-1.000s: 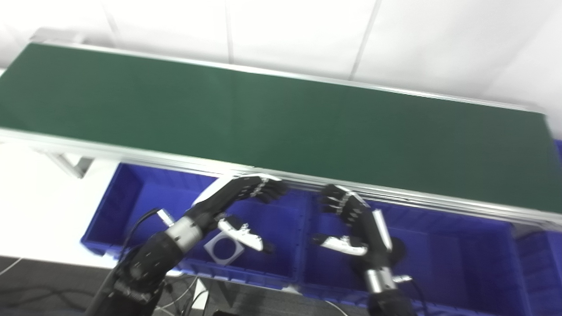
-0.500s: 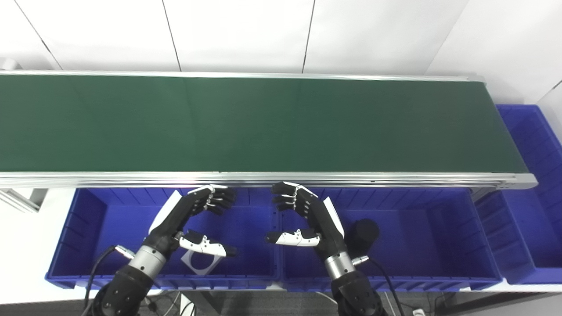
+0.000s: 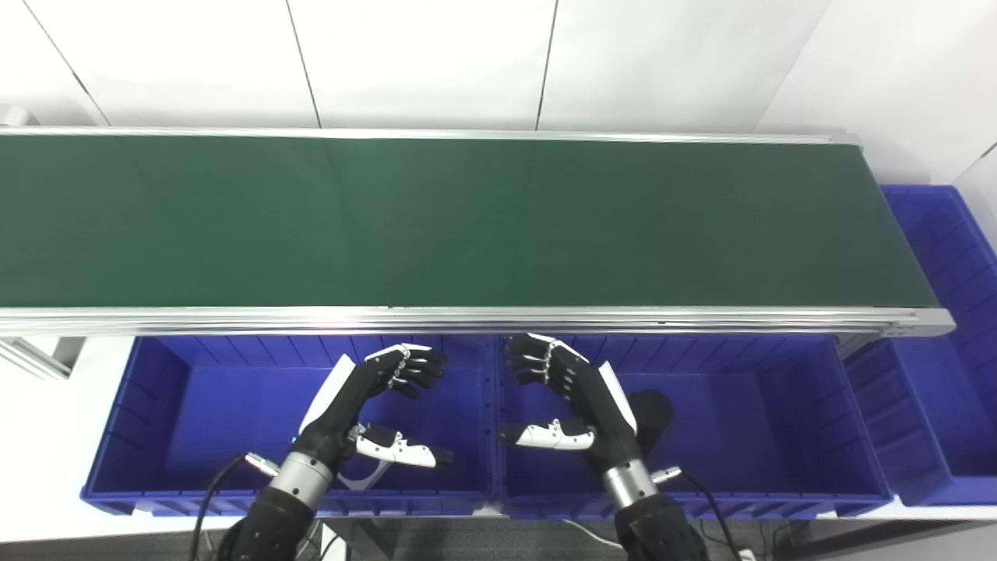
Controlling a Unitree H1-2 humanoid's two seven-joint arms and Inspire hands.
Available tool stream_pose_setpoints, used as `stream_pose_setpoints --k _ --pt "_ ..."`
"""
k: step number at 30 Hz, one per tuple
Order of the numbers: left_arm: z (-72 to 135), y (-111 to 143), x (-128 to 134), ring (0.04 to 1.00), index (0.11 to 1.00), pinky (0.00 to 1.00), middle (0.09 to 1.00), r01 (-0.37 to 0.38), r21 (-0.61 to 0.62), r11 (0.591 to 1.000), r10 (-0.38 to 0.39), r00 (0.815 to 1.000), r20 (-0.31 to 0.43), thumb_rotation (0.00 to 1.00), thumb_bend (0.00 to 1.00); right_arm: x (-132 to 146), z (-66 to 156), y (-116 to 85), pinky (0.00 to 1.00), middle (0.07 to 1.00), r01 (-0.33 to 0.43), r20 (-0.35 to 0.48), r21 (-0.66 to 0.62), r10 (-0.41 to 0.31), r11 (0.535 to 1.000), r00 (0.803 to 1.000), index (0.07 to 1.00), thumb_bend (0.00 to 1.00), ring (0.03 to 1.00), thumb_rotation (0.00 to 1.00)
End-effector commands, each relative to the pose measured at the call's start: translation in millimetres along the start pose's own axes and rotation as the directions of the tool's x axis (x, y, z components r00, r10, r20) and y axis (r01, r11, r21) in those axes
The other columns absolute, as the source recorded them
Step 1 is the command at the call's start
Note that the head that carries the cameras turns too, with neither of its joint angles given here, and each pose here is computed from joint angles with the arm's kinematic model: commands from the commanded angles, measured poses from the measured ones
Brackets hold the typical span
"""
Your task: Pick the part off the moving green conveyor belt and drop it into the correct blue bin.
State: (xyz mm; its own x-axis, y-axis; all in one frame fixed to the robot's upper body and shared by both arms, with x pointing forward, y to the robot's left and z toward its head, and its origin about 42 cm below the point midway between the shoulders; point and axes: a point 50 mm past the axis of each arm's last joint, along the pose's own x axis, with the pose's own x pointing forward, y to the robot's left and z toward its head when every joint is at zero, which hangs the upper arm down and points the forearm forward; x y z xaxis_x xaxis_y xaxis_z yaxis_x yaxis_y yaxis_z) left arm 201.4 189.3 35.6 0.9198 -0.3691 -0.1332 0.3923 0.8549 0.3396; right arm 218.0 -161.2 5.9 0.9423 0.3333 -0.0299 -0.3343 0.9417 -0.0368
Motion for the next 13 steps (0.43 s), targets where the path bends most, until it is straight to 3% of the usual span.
stream_pose_setpoints --k 1,13 --pt "7 -3 3 0.652 0.69 0.6 0.679 -0.025 0.017 1.0 0.025 0.999 0.048 0.0 0.9 2 12 -4 0.66 0.75 -0.001 0.083 0.004 0.0 1.0 0.997 0.741 0.97 0.714 0.26" --pt "-1 -15 0 0.648 0.689 0.6 0.679 -0.012 0.023 1.0 0.011 0.999 0.041 0.0 0.9 -5 0 -7 0.67 0.745 -0.013 0.041 0.03 0.012 0.999 0.999 0.732 0.97 0.717 0.24"
